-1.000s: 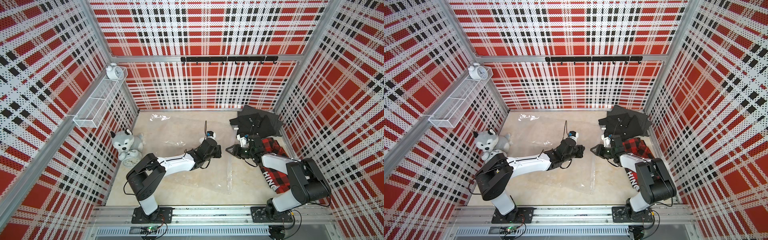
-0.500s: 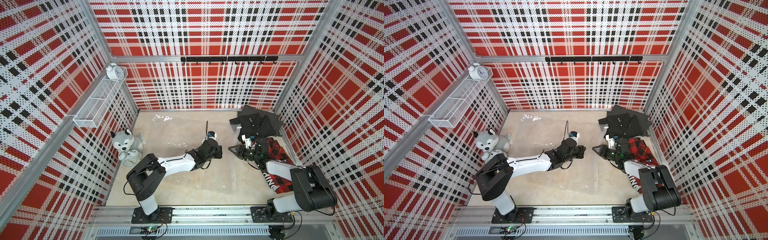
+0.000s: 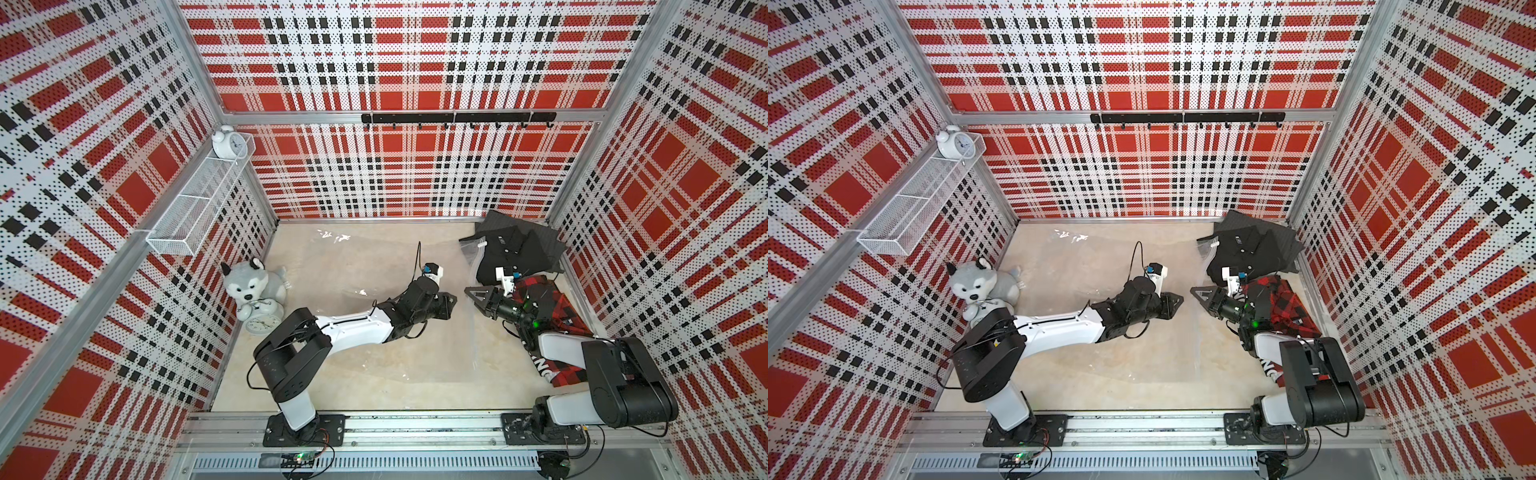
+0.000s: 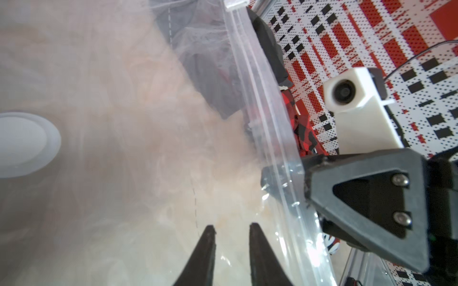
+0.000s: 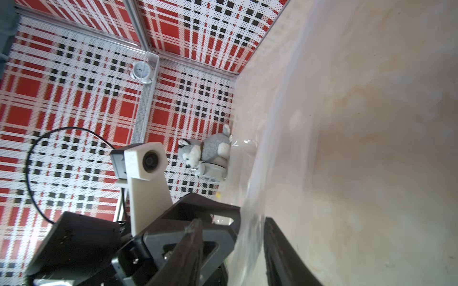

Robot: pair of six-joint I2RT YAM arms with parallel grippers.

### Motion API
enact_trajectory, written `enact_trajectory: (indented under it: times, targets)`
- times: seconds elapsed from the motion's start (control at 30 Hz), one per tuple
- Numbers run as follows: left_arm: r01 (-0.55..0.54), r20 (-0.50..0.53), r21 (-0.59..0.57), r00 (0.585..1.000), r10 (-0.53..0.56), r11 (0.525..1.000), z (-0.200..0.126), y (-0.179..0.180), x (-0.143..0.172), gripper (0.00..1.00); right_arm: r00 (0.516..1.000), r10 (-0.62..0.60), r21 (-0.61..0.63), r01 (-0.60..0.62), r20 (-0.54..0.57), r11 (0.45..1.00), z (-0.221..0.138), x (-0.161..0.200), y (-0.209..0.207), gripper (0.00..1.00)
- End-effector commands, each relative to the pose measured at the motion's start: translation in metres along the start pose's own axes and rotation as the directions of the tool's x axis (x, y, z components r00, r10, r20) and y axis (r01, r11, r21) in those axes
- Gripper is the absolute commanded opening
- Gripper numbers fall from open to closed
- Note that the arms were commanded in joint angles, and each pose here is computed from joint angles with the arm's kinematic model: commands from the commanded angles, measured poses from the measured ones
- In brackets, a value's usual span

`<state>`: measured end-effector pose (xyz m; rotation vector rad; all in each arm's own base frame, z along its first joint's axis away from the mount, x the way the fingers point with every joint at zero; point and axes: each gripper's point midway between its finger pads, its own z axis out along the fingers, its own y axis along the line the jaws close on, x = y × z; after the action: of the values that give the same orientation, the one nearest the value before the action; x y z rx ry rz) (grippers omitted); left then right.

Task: Place the folded shirt into the vacuum bag
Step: Open the vacuum bag at the center of the board.

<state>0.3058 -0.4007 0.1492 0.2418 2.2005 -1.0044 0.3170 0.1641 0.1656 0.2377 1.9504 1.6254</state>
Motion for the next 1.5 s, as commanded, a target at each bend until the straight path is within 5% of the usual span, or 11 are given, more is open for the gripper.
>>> enact_trajectory:
  times: [0.0, 0.23, 0.67, 0.9, 1.33, 1.47]
  targets:
    - [-0.009, 0.056, 0.125, 0.998, 0.002, 0.992, -0.012, -0.038, -0.024, 0.33, 1.0, -0.022, -0.101, 0.023, 0.011, 0.995, -0.005, -0.006, 0.023, 0.43]
    - [-0.002, 0.075, 0.169, 0.997, -0.011, 0.986, -0.019, -0.049, -0.033, 0.51, 1.0, 0.004, -0.112, -0.003, 0.011, 0.994, -0.004, -0.005, 0.017, 0.38]
    - [-0.015, 0.047, 0.089, 0.999, 0.011, 0.996, 0.015, -0.034, -0.032, 0.52, 0.995, 0.097, 0.015, -0.097, 0.02, 0.995, 0.0, -0.003, -0.038, 0.34]
    - [-0.025, 0.019, 0.048, 1.0, 0.024, 0.999, 0.033, -0.025, -0.02, 0.52, 0.994, 0.108, 0.137, -0.112, 0.035, 0.984, -0.002, -0.005, -0.076, 0.15]
    - [-0.103, -0.074, -0.026, 0.992, 0.101, 0.994, 0.041, -0.027, 0.019, 0.53, 0.995, 0.1, 0.072, -0.101, 0.022, 0.992, 0.003, -0.012, -0.059, 0.17]
    - [-0.14, -0.114, -0.058, 0.985, 0.133, 0.988, 0.042, -0.029, 0.033, 0.69, 0.996, 0.085, 0.085, -0.087, 0.021, 0.993, 0.002, -0.013, -0.056, 0.19]
